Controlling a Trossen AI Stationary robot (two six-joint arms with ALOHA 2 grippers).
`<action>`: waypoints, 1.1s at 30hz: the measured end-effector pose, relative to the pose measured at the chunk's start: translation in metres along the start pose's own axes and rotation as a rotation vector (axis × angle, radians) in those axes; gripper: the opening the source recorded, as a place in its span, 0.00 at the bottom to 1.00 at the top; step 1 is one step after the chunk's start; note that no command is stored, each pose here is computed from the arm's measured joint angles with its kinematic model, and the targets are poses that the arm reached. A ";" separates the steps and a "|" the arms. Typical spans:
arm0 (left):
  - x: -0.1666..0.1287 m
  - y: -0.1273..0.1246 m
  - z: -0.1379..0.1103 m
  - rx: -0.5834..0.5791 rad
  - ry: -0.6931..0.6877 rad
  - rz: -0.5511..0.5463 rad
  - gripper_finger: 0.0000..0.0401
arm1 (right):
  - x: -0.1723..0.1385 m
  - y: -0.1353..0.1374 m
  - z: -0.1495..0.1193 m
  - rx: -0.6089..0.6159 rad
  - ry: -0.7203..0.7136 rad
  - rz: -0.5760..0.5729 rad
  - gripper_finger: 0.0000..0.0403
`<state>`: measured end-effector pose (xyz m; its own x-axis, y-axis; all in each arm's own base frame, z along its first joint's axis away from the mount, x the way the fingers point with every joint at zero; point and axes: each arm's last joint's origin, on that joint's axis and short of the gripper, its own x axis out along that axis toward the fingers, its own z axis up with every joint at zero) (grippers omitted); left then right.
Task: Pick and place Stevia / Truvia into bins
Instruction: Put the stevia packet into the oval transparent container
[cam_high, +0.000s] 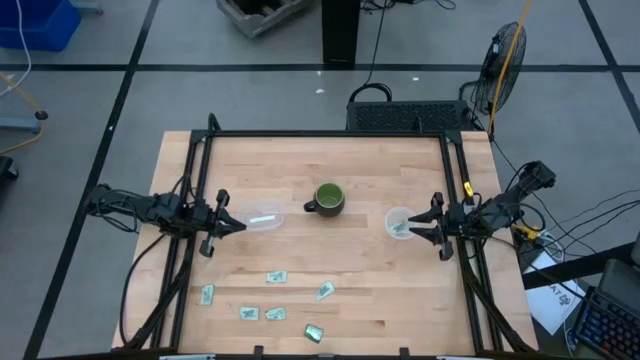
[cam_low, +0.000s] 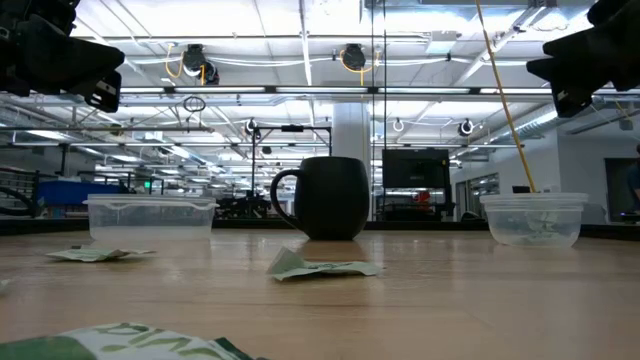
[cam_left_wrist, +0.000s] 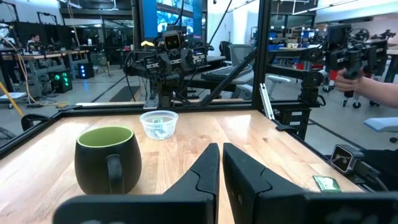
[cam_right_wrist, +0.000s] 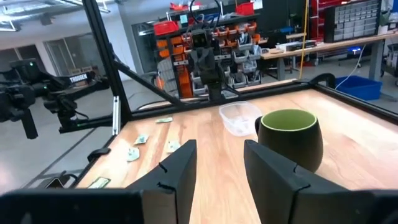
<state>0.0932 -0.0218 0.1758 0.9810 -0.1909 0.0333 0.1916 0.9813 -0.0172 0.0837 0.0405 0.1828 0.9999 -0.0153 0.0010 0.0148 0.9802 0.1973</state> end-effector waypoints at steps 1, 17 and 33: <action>0.000 0.000 0.000 0.000 0.000 0.000 0.06 | 0.000 0.000 0.000 0.002 -0.002 0.000 0.31; 0.000 0.000 0.000 0.000 0.000 0.000 0.06 | 0.000 0.000 0.000 0.047 -0.001 0.005 0.31; -0.002 0.001 0.019 -0.217 -0.202 0.006 0.06 | 0.000 0.000 0.000 0.047 -0.001 0.005 0.31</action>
<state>0.0909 -0.0204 0.1948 0.9607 -0.1553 0.2302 0.2090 0.9502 -0.2310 0.0837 0.0406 0.1831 0.9999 -0.0111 0.0033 0.0099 0.9700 0.2429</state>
